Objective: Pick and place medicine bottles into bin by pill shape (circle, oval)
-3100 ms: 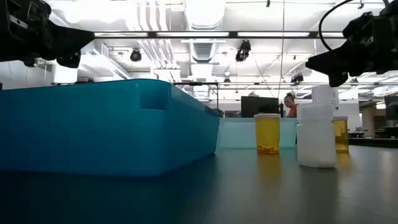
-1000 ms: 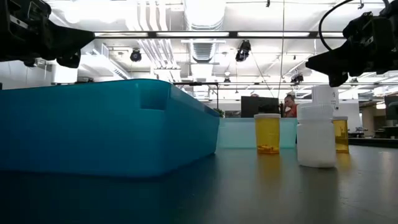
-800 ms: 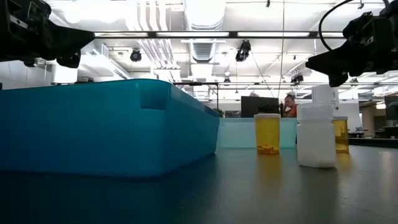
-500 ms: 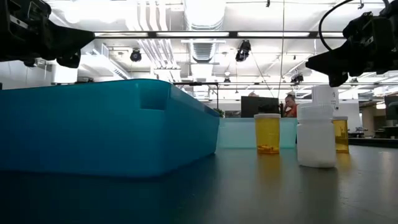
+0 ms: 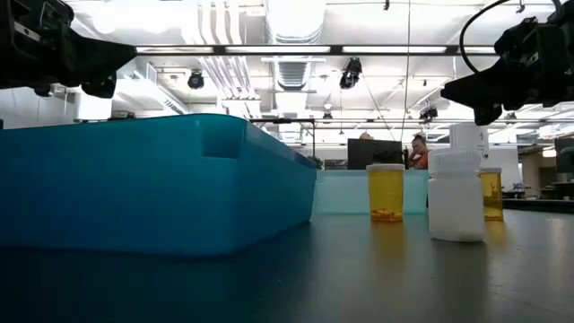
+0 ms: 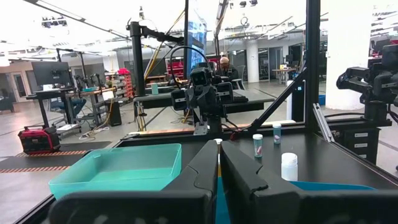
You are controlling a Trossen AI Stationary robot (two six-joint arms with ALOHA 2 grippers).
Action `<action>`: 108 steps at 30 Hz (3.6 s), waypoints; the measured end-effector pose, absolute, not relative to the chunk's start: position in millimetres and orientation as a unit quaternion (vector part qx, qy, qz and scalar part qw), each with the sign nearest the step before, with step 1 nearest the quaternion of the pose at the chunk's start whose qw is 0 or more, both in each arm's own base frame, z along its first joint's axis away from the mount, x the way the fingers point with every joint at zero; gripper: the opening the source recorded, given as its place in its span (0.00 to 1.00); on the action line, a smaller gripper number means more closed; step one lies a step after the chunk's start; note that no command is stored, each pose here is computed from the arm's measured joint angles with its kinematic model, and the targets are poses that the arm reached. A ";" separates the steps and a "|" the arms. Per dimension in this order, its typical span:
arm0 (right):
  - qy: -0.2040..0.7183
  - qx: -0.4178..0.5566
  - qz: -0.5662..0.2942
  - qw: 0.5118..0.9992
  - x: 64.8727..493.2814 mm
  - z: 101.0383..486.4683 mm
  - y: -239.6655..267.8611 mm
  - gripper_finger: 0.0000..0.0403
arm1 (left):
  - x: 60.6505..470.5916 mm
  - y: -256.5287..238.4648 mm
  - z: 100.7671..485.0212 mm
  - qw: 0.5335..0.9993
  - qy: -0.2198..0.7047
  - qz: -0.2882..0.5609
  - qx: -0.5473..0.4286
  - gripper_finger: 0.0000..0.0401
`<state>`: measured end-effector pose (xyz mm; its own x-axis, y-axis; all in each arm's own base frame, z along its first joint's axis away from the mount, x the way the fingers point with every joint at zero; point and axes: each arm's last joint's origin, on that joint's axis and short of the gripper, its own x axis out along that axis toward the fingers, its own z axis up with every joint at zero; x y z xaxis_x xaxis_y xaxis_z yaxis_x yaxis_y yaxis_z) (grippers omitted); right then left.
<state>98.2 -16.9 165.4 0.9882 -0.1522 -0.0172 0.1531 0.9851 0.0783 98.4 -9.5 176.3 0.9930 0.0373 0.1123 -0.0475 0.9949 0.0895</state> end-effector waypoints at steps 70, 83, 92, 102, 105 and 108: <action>-0.043 0.094 -0.143 0.984 97.2 172.7 -20.8 0.21 | 65.3 -2.9 238.4 0.878 -0.414 -0.033 -0.240 0.00; -0.086 0.165 -0.133 0.973 96.7 179.1 -20.7 0.21 | 64.0 -1.1 239.1 0.874 -0.423 -0.001 -0.237 0.00; -0.092 0.139 -0.133 0.977 96.8 181.0 -20.7 0.21 | 73.8 -0.2 233.8 0.916 -0.371 0.105 -0.108 0.00; -0.169 0.136 -0.120 0.969 94.1 196.0 -20.2 0.21 | 104.7 -3.4 228.1 0.951 -0.264 0.137 -0.089 0.00; -0.194 0.134 -0.116 0.965 93.4 200.9 -20.0 0.21 | 115.4 -3.1 228.0 0.956 -0.223 0.177 -0.070 0.00; -0.223 0.138 -0.110 0.959 92.5 206.3 -19.9 0.21 | 124.0 -3.4 228.2 0.960 -0.191 0.203 -0.032 0.00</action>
